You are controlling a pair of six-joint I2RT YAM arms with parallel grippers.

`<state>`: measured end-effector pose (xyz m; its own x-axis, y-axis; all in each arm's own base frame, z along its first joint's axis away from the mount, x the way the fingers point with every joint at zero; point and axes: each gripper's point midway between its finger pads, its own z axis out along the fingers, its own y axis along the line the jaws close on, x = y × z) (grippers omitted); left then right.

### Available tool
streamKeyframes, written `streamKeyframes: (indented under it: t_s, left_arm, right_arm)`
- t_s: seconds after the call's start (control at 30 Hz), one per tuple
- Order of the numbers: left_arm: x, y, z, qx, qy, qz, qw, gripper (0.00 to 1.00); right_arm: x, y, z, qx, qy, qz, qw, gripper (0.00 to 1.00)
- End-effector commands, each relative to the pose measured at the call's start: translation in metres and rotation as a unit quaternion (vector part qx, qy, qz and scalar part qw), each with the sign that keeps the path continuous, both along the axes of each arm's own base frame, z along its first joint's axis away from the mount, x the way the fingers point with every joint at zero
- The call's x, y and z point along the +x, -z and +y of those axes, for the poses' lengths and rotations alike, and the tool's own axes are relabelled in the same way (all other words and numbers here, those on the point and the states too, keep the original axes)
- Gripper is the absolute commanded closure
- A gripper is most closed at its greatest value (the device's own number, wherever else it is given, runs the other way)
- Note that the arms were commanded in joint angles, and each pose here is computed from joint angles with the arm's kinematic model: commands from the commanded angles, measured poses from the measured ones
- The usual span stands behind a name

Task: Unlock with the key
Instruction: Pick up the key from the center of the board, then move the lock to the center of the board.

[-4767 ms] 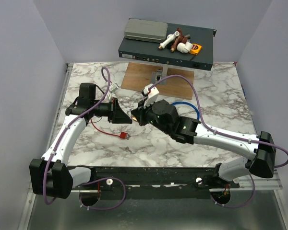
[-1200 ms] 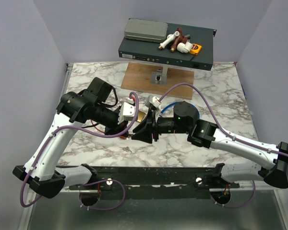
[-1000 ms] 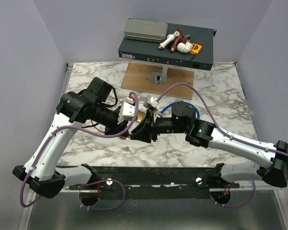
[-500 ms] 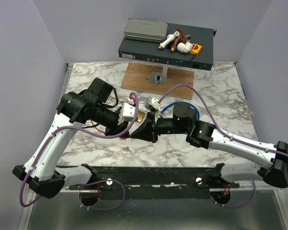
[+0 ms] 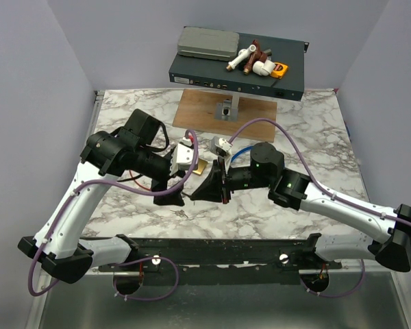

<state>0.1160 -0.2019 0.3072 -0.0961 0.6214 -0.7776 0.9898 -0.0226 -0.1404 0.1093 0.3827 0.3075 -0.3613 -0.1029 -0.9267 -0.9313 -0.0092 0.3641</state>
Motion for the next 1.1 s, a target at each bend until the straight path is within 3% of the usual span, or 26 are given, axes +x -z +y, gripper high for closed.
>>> streamKeyframes:
  t_s: [0.0,0.23,0.5,0.73,0.9,1.07]
  left_arm:
    - [0.021,-0.005,0.005,0.011,-0.027,-0.065,0.997,0.02]
    - [0.071,0.012,0.02,0.043,-0.073,-0.118,0.989,0.01]
    - [0.134,0.093,0.014,0.08,-0.059,-0.197,0.975,0.01]
    - [0.178,0.155,0.011,0.13,0.033,-0.248,0.959,0.02]
    - [0.207,0.182,-0.007,0.136,0.092,-0.201,0.966,0.02]
    - [0.225,0.211,-0.014,0.148,0.164,-0.201,0.954,0.01]
  right_arm:
    - [-0.003,0.006,-0.018,-0.021,-0.008,0.036,0.999,0.99]
    - [0.016,0.038,-0.051,-0.078,0.032,0.081,0.993,0.99]
    - [0.034,0.078,-0.092,-0.121,0.142,0.098,0.977,0.99]
    - [0.038,0.079,-0.118,-0.102,0.215,0.102,0.966,0.99]
    - [0.043,0.063,-0.13,-0.069,0.259,0.097,0.959,1.0]
    - [0.048,0.041,-0.134,-0.051,0.277,0.088,0.955,0.99]
